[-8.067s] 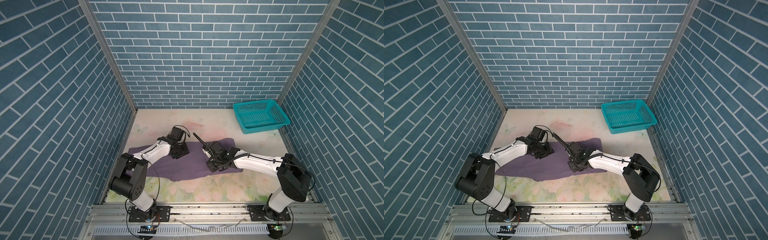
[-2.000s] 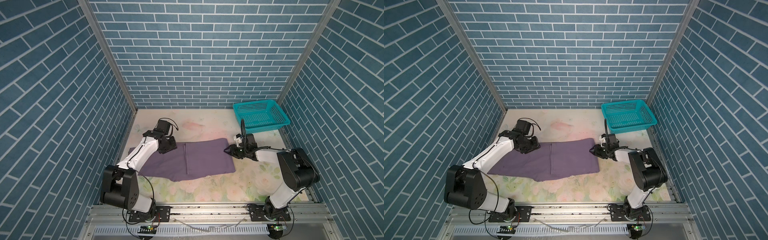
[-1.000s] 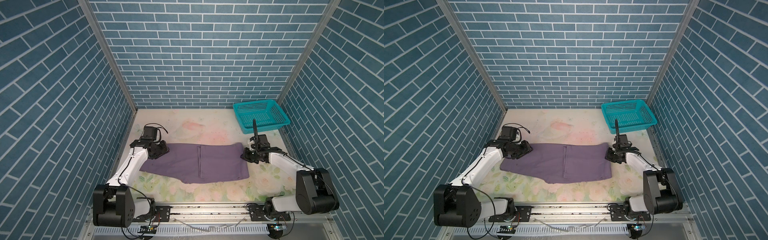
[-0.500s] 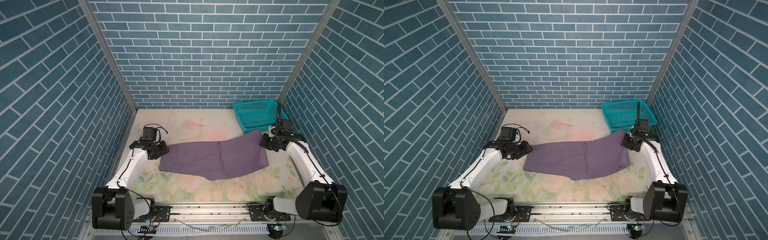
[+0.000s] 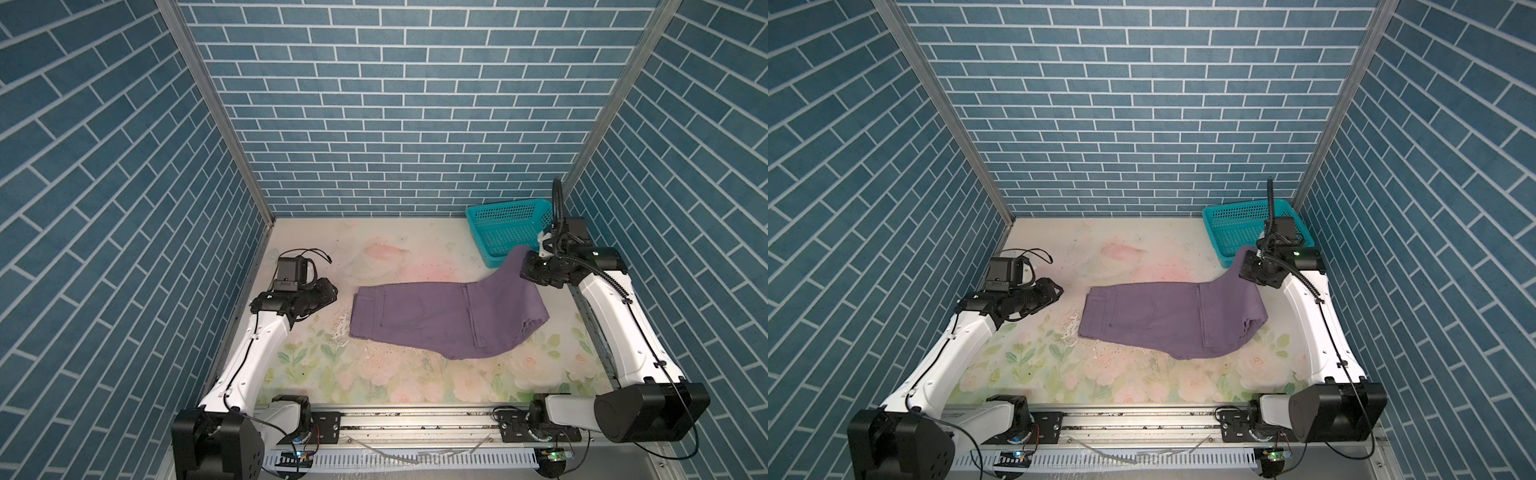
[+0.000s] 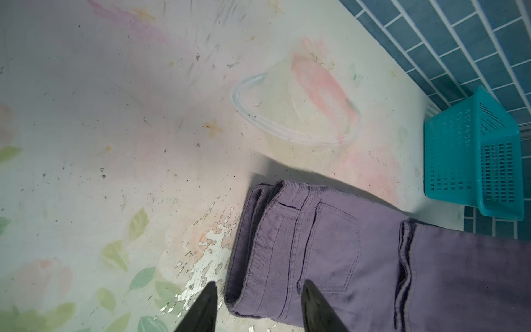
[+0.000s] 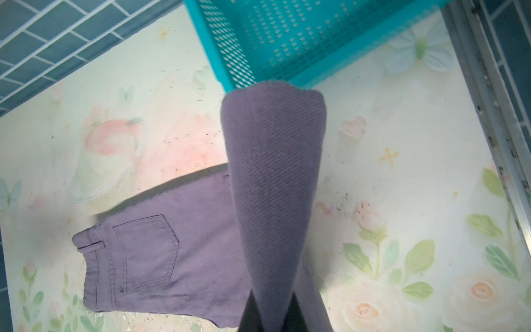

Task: Fold and stack the trousers
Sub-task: Fold the trousers at the center of the table.

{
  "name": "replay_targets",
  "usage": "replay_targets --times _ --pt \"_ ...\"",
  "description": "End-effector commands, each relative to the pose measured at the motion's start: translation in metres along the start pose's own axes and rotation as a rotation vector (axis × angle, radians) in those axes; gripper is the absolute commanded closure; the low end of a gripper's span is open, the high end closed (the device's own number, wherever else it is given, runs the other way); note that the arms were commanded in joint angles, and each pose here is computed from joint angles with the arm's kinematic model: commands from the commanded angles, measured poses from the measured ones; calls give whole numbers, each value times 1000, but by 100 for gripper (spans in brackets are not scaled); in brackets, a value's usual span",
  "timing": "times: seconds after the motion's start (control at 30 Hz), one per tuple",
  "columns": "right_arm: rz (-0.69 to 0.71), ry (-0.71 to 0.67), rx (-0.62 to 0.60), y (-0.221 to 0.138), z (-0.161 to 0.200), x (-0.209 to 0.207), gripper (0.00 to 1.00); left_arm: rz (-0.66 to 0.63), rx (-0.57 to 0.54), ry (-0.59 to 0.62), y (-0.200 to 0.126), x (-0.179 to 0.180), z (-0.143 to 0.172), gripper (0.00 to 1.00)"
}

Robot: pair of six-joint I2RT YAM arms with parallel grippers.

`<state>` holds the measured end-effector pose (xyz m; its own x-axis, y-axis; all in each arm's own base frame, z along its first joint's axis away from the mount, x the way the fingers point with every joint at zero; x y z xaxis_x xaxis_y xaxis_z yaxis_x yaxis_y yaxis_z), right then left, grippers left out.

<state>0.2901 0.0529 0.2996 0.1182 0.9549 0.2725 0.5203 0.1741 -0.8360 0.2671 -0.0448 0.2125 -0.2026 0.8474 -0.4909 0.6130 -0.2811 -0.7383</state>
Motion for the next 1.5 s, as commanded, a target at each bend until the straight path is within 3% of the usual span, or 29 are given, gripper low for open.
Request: replay_targets --times 0.0,0.2,0.5,1.1,1.47 --pt "13 -25 -5 -2 -5 23 100 63 -72 3 -9 -6 -4 50" --pt "-64 -116 34 20 -1 84 100 46 -180 24 -35 -5 -6 47" --pt "-176 -210 89 46 6 157 100 23 -182 49 -43 -1 1 46" --pt "-339 -301 238 99 47 247 100 8 -167 32 -42 3 5 46" --pt "-395 -295 336 137 79 278 100 14 -154 24 -39 2 5 46"
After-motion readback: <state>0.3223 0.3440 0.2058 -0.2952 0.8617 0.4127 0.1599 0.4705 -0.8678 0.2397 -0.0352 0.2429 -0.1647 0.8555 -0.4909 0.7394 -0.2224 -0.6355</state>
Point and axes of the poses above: each gripper's point midway between its finger pads, its own y axis out along the fingers, its own x axis along the line the jaws close on, z = x × y, the point moved 6 cm from there along -y, back along the fingers, and after that the axes turned 1 degree about y, right-handed, at the moved point
